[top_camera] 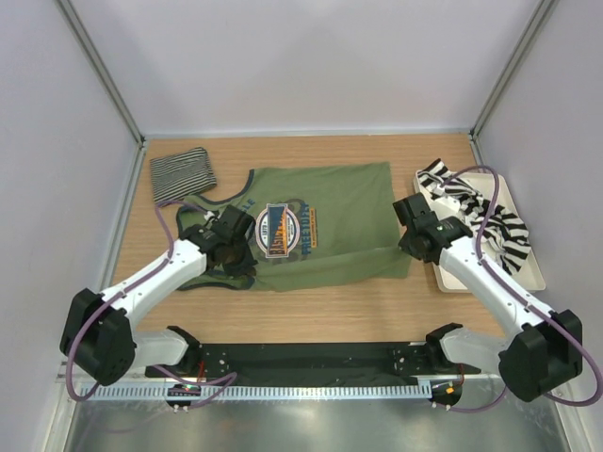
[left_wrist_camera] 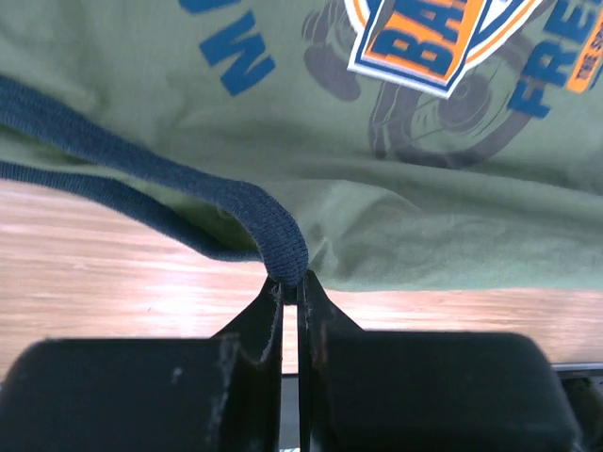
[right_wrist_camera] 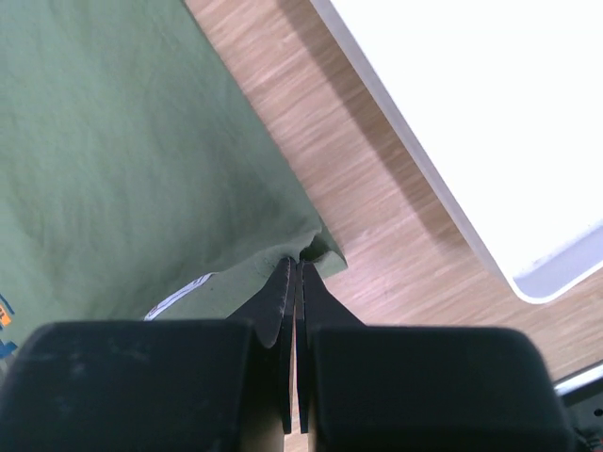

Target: Fold and stack the tank tops

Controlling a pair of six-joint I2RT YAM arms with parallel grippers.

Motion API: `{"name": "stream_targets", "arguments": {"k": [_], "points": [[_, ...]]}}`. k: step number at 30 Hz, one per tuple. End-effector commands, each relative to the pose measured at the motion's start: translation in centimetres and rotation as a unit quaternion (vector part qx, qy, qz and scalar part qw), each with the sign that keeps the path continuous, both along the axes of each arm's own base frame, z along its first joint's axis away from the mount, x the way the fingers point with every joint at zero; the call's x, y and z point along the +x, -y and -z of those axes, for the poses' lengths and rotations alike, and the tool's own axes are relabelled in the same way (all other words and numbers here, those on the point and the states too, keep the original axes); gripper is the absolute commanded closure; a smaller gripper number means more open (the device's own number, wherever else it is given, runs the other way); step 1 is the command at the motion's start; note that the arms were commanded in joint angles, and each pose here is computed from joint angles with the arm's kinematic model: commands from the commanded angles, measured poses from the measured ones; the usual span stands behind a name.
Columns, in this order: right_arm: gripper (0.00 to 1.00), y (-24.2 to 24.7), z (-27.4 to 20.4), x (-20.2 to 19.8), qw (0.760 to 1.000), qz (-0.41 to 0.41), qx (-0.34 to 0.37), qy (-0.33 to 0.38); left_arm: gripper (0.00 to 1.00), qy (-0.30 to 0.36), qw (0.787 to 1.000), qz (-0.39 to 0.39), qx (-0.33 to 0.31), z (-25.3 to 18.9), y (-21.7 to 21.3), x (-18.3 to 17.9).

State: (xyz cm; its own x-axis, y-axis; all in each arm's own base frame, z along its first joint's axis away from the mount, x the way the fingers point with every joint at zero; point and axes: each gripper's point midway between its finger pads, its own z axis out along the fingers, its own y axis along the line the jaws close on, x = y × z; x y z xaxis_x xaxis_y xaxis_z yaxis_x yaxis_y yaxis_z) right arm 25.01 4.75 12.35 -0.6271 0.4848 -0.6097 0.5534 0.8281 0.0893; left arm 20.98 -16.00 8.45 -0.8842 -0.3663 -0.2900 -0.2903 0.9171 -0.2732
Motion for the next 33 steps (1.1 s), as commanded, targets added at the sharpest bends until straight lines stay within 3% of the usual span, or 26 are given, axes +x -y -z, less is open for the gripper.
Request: {"name": "stream_targets", "arguments": {"k": [1, 33], "points": [[0.99, -0.2, -1.6, 2.6, 0.999, -0.013, -0.004, 0.03, 1.0, 0.018, 0.999, 0.021, -0.023, -1.3, 0.7, 1.8], [0.99, 0.7, -0.8, 9.8, 0.999, 0.0, -0.033, 0.027, 1.0, 0.034, 0.998, 0.06, 0.003, -2.1, 0.6, 10.8]]}}
